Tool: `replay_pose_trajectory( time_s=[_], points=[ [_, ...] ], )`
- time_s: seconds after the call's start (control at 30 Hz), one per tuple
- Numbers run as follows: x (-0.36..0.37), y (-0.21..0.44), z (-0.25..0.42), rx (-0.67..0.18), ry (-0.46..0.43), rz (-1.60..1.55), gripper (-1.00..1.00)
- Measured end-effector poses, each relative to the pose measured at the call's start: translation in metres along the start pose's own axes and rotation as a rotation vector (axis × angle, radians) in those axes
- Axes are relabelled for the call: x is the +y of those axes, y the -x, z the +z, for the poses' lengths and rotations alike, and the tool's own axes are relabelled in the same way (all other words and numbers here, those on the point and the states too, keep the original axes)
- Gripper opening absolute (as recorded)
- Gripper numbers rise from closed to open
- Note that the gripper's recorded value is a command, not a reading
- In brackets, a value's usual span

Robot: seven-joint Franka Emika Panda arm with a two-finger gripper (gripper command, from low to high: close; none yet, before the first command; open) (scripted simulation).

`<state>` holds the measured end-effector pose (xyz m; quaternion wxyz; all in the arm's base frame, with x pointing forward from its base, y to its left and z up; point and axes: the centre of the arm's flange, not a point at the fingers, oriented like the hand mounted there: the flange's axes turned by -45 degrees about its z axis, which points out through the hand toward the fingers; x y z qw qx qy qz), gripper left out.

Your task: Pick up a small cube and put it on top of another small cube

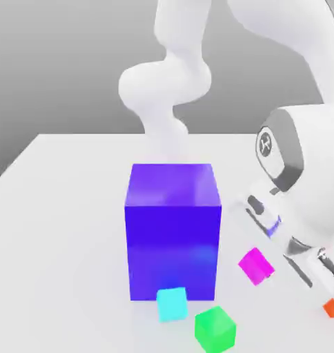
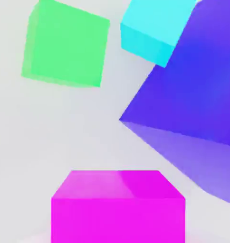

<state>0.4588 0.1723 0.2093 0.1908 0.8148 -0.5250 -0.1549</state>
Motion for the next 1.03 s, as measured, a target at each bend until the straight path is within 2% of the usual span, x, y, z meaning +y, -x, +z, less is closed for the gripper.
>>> replay_pose_trajectory(
  time_s=[0.23, 0.53, 0.73, 0.77, 1.03],
  points=[
    [0.009, -0.026, 0.015, -0.078, -0.085, 0.447, -1.00],
    [0.029, -0.077, 0.008, -0.190, -0.314, 0.946, -1.00],
    [0.029, -0.077, 0.008, -0.186, -0.320, 0.947, -1.00],
    [0.029, -0.077, 0.008, -0.185, -0.321, 0.948, 1.00],
    [0.029, -0.077, 0.008, -0.185, -0.321, 0.948, 1.00]
  ],
)
